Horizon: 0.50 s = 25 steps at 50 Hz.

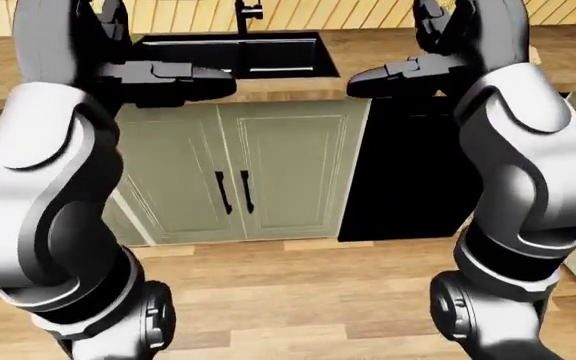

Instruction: Place the bread and cheese on the cutting board.

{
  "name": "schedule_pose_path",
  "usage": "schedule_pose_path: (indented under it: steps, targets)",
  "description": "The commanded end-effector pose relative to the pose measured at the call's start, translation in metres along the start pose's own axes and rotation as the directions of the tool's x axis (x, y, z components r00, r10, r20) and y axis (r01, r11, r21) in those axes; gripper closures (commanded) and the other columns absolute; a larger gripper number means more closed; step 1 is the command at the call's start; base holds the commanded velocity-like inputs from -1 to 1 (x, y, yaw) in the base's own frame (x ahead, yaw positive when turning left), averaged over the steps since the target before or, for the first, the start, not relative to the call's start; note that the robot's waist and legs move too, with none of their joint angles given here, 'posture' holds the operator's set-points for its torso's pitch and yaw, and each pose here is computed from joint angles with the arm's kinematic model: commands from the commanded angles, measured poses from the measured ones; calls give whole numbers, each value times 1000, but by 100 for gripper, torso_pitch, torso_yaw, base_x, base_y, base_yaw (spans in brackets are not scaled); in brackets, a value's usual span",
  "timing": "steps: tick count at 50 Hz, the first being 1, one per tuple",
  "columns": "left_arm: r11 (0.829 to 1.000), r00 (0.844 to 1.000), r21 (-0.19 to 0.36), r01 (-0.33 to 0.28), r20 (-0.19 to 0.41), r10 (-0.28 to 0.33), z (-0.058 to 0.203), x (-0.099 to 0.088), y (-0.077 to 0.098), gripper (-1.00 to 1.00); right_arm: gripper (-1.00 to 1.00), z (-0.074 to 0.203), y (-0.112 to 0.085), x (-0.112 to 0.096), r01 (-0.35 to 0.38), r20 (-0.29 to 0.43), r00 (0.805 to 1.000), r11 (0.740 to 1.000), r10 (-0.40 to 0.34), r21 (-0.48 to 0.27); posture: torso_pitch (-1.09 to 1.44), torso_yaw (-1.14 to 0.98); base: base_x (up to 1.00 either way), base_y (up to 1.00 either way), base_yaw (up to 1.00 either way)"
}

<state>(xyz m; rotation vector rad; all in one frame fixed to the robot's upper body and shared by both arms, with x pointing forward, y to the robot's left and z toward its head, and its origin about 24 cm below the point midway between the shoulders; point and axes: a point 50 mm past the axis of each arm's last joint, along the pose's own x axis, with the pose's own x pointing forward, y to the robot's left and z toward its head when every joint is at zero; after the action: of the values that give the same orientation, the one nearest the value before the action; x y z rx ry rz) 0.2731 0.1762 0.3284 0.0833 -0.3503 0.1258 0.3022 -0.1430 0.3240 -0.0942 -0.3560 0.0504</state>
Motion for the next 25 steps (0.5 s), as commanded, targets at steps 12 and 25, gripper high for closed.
schedule_pose_path:
  steps: [12,25]
  targets:
    - [1000,989,23,-1,145,-3,42,-14,16,-100,-100,38,-2,-20,-51,132,990,998,55,-40,0,0,0,0,0]
    - [999,989,34,-3,146,-2,43,-15,19,-100,-100,37,1,-20,-61,125,990,996,68,-60,0,0,0,0,0]
